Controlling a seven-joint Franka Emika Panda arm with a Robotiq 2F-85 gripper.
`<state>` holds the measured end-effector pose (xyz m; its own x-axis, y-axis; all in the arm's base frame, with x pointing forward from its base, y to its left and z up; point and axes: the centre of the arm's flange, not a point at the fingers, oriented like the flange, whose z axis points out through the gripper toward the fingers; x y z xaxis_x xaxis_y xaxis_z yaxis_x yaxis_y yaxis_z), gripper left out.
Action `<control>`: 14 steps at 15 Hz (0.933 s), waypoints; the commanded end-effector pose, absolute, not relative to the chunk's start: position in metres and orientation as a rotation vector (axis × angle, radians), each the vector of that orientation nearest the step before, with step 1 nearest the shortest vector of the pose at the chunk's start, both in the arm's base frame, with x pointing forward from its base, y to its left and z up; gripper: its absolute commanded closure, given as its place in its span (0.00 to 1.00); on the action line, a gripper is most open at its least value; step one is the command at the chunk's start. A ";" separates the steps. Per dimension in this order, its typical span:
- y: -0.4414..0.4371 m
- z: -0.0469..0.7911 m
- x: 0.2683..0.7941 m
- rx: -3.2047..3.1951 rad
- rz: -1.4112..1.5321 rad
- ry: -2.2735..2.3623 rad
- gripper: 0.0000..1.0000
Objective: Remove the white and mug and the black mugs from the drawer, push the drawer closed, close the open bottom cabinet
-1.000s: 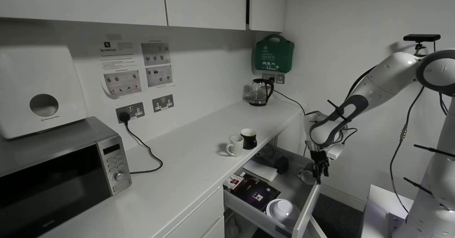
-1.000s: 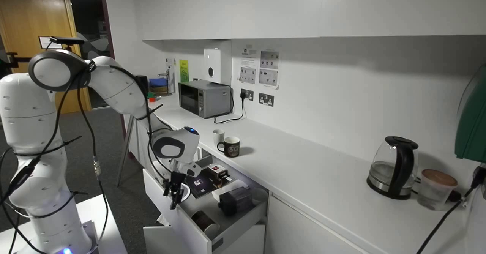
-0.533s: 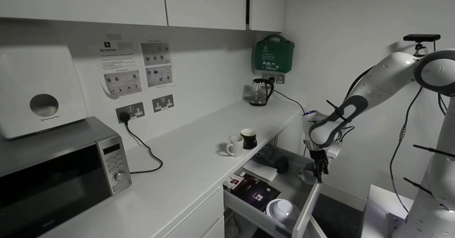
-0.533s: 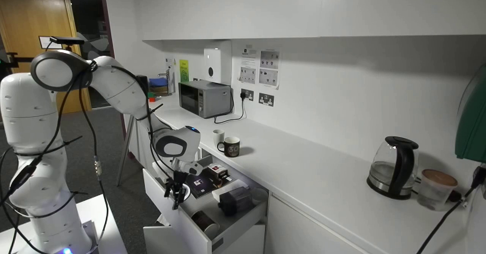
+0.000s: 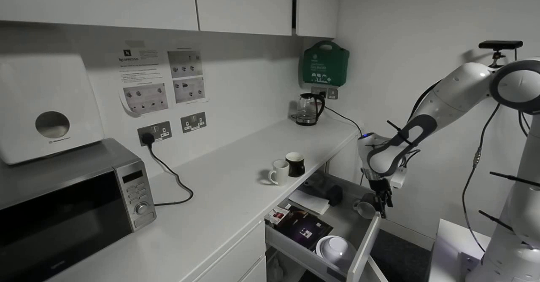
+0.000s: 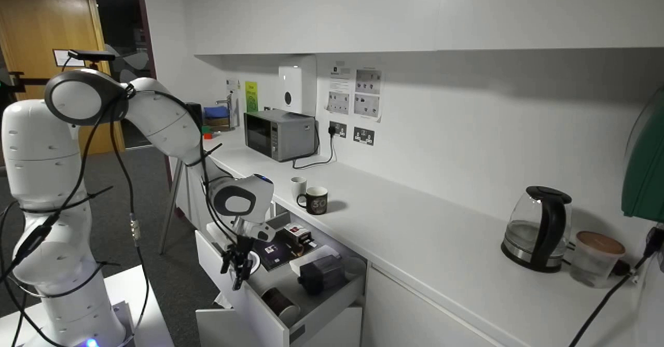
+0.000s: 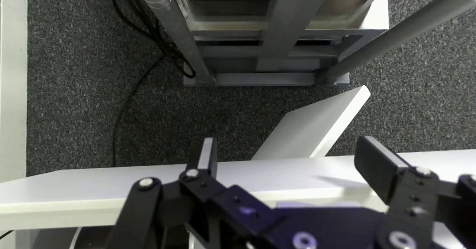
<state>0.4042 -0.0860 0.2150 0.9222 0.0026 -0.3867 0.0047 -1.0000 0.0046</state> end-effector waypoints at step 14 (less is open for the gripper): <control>-0.075 0.174 0.448 3.327 -0.227 -0.030 0.00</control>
<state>0.4200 -0.0783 0.1945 0.9661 -0.0072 -0.2580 -0.0430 -0.9901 -0.1335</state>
